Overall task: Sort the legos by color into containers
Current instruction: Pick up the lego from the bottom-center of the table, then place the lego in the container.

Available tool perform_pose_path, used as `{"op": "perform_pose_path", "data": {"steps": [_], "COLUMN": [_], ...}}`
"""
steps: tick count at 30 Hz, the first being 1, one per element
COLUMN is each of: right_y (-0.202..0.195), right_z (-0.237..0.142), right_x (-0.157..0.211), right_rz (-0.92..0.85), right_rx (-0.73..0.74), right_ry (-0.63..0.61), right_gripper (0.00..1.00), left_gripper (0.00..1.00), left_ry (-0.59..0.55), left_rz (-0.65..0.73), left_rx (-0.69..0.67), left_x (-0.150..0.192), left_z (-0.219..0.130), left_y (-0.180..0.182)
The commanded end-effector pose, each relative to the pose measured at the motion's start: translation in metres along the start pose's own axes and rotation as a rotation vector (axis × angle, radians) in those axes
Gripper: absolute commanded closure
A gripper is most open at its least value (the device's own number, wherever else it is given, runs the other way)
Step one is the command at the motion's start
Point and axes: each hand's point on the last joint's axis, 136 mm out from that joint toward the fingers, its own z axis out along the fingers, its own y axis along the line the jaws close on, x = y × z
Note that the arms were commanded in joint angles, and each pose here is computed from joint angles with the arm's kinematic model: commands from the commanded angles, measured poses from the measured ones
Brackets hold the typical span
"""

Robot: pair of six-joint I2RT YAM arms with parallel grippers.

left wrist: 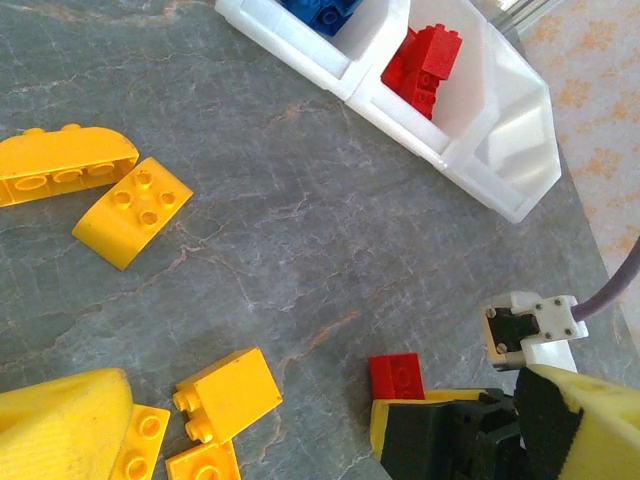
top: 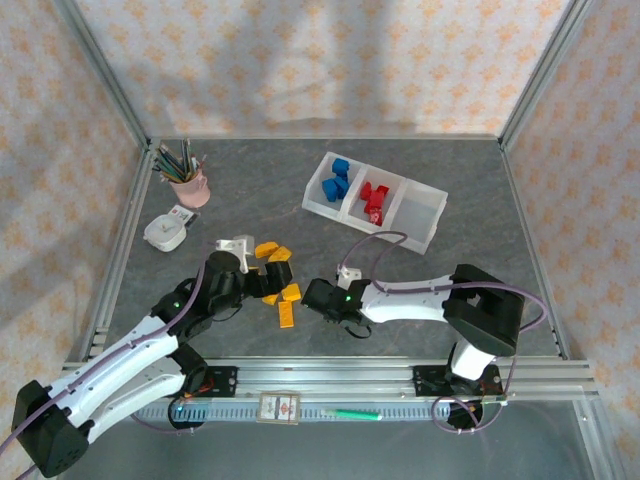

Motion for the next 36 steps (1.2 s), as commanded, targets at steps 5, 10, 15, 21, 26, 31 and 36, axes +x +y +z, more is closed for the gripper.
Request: {"op": "perform_pose_path", "data": {"steps": [5,10,15,21,26,31,36], "right_y": [0.010,0.002,-0.008,-0.023,-0.036,-0.042,-0.050], "right_z": [-0.008,-0.018,-0.034,-0.050,-0.043,-0.023,0.001], "right_x": [-0.028,-0.048,-0.086,-0.159,-0.218,-0.268,-0.315], "right_rz": [0.056,0.074,0.071,0.058,0.069,0.087,0.107], "right_rx": [-0.075,-0.088,-0.089,-0.068,-0.017,0.038,0.065], "right_ry": [-0.093,-0.127,-0.198,-0.312,-0.358,-0.386,-0.381], "right_gripper": [0.79,0.81,0.81,0.80,0.80,0.80,0.79], "left_gripper": [0.01,0.01,0.01,0.01,0.01,0.01,0.01], "left_ry": [-0.026,-0.046,-0.067,-0.104,-0.121,-0.155,-0.176], "left_rz": [-0.002,0.002,0.011,0.028,0.039,0.034,0.049], "left_rx": [0.017,0.026,0.042,0.081,0.111,0.159,0.149], "left_x": [-0.008,-0.016,-0.027,-0.047,-0.063,-0.079,-0.092], "left_z": [0.000,-0.002,-0.001,0.005,0.015,0.025,0.034], "left_y": [-0.006,-0.011,-0.021,-0.041,-0.058,-0.076,-0.083]}}
